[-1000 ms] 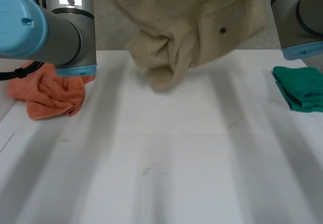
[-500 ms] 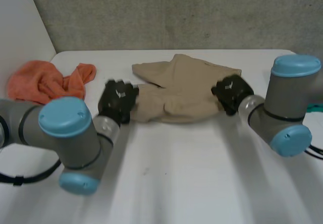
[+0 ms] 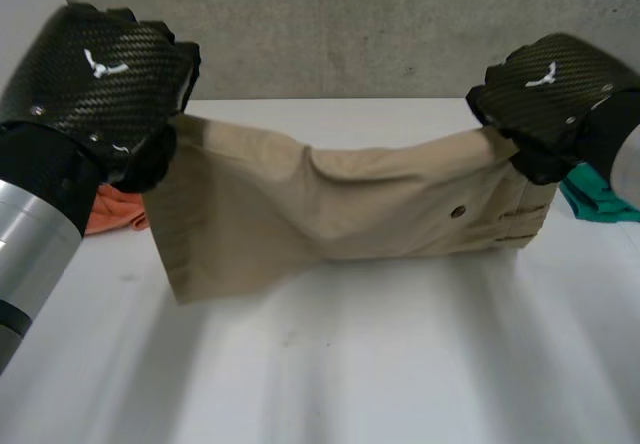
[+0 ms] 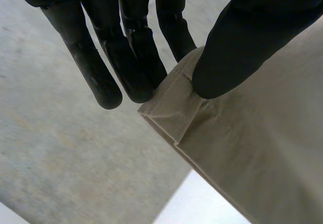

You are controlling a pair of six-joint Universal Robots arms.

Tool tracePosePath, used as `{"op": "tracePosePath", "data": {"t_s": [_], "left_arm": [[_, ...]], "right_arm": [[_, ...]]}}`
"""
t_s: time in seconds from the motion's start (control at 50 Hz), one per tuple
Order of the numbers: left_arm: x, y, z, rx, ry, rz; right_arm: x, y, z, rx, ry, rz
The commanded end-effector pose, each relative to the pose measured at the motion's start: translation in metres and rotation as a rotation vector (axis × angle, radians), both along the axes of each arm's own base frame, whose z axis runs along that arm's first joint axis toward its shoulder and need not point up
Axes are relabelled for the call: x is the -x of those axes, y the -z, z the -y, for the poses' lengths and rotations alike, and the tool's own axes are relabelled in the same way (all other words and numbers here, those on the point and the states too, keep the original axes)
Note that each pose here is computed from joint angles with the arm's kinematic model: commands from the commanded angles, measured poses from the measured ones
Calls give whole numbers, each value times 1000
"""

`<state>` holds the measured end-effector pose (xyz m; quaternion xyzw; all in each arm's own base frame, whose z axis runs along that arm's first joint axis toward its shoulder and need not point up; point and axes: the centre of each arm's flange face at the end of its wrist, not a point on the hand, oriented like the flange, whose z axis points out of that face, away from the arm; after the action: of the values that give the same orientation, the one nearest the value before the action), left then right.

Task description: Fold the laundry.

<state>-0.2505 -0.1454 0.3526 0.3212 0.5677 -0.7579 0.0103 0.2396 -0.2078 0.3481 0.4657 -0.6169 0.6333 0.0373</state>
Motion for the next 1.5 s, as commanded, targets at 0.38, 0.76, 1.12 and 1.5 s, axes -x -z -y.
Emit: {"op": "tracePosePath", "data": {"t_s": [0.38, 0.76, 1.12, 1.5], "left_arm": [[71, 122, 162, -168, -87, 120], [71, -86, 173, 701, -149, -409], [52, 124, 136, 60, -131, 29], [12, 193, 15, -482, -49, 440]], "right_arm": [[-29, 106, 121, -168, 110, -68], [-83, -77, 147, 746, 95, 442], [-98, 126, 141, 163, -8, 58], [-40, 175, 35, -321, -27, -233]]}}
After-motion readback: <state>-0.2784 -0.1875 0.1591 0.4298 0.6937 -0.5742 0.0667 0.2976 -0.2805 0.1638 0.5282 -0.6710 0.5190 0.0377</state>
